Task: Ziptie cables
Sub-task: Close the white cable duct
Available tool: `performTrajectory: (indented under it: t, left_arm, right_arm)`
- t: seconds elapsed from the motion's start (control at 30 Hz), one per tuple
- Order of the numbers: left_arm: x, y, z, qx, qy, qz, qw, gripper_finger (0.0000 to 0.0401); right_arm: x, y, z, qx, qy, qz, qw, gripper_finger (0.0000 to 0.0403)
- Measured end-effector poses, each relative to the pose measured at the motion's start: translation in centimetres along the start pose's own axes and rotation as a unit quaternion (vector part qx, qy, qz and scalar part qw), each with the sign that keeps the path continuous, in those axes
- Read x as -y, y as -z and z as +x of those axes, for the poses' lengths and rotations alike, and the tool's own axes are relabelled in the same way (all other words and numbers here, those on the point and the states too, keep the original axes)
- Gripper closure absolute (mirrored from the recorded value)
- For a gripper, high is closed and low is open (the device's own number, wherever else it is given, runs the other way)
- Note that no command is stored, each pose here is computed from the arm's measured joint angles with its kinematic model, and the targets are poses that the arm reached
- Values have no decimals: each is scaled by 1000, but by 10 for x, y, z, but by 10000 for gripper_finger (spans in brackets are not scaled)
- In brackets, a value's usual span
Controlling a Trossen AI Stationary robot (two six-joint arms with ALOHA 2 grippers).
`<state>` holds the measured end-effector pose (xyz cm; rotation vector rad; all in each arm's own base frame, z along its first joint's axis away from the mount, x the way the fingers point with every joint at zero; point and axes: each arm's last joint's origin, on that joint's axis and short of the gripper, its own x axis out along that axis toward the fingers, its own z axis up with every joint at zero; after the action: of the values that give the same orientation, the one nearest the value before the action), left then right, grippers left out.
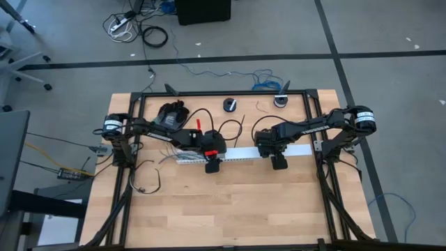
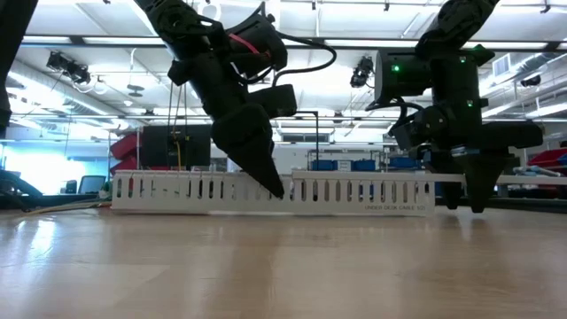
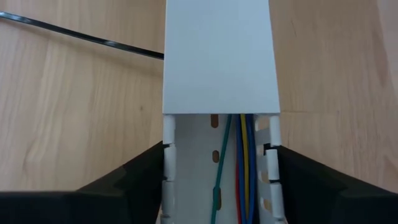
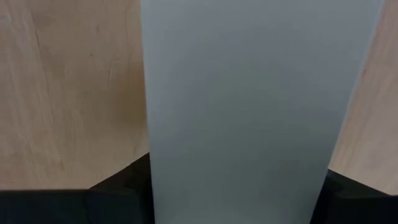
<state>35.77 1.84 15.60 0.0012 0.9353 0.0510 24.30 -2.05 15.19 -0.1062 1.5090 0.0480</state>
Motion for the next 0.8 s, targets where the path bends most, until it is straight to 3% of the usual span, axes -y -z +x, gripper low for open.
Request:
performTrajectory:
  t: [0.8]
  left_arm:
    - [1, 2, 5, -6, 22, 3, 1000, 143]
  right_arm:
    - [0, 0, 0, -1, 0, 1, 1000, 174]
